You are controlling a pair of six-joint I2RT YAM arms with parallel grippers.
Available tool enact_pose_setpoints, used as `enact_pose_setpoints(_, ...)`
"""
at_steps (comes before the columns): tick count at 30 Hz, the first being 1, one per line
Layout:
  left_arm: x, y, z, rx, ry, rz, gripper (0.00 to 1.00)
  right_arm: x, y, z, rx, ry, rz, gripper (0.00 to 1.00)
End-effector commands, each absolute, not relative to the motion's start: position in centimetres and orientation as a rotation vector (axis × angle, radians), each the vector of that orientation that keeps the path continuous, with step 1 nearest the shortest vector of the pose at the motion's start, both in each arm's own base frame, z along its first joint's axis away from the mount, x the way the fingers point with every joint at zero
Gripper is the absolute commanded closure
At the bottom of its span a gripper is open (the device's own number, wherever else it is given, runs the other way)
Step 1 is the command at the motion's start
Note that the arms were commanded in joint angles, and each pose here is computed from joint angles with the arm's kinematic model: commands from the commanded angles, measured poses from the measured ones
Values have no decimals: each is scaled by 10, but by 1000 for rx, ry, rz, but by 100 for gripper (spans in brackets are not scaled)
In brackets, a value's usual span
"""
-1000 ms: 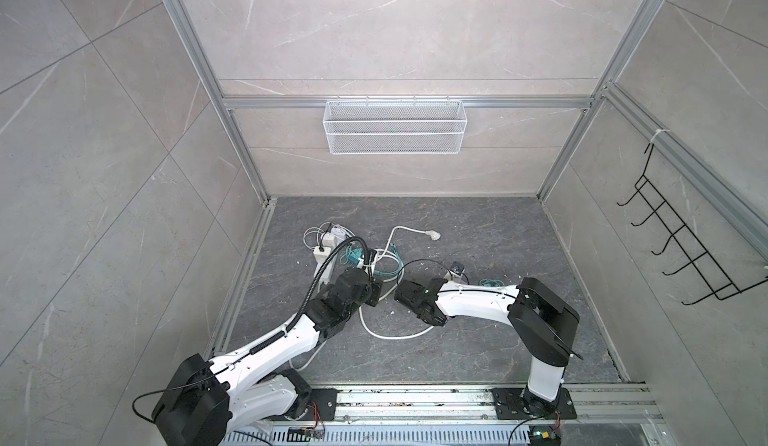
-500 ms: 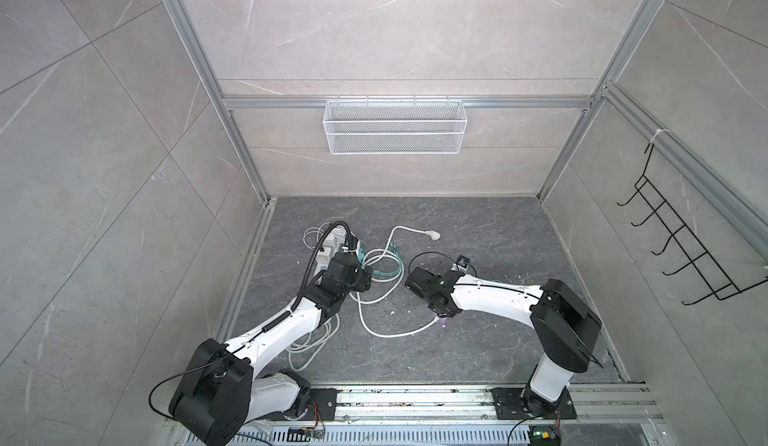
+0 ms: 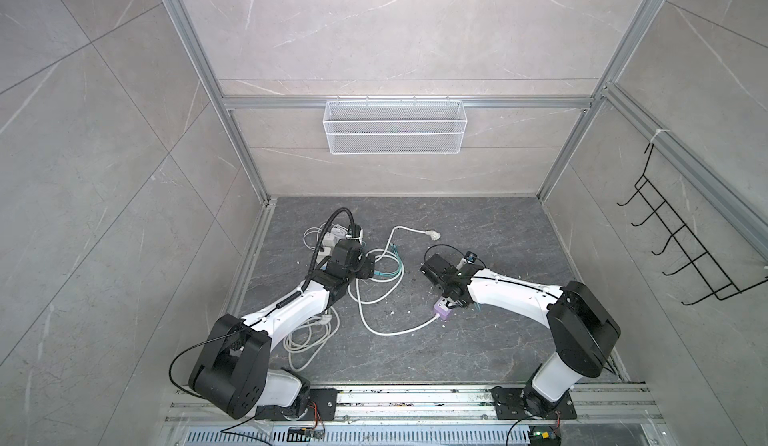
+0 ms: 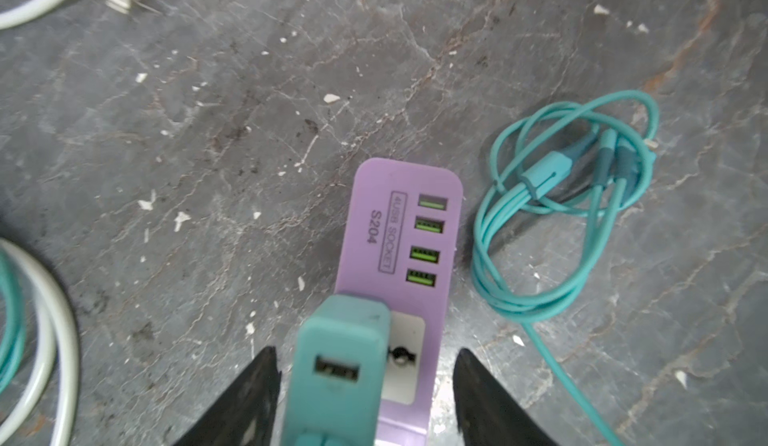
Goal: Insert the plug
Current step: 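Lower the teal charger with the right gripper onto the purple strip's universal socket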
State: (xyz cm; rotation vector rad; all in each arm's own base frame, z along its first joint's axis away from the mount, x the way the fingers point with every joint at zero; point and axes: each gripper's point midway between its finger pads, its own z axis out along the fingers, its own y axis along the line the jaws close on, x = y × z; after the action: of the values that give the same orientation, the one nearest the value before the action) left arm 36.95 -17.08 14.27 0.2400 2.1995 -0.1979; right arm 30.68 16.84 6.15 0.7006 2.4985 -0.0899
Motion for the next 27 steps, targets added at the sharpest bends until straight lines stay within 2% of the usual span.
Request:
enact_pose_setpoints(1,385,-178,167,229,2129,-230,21,299,159,37,674,2576,-162,30)
enact_pose_setpoints(7,395,-176,172,224,2116,-222,21,299,152,23,700,2598,-157,28)
enact_pose_setpoints(21,394,-166,173,214,2110,-203,22,313,174,-14,657,2674,-44,28)
enact_pose_setpoints(27,394,-155,172,173,2116,-188,22,346,198,-8,509,2695,38,28)
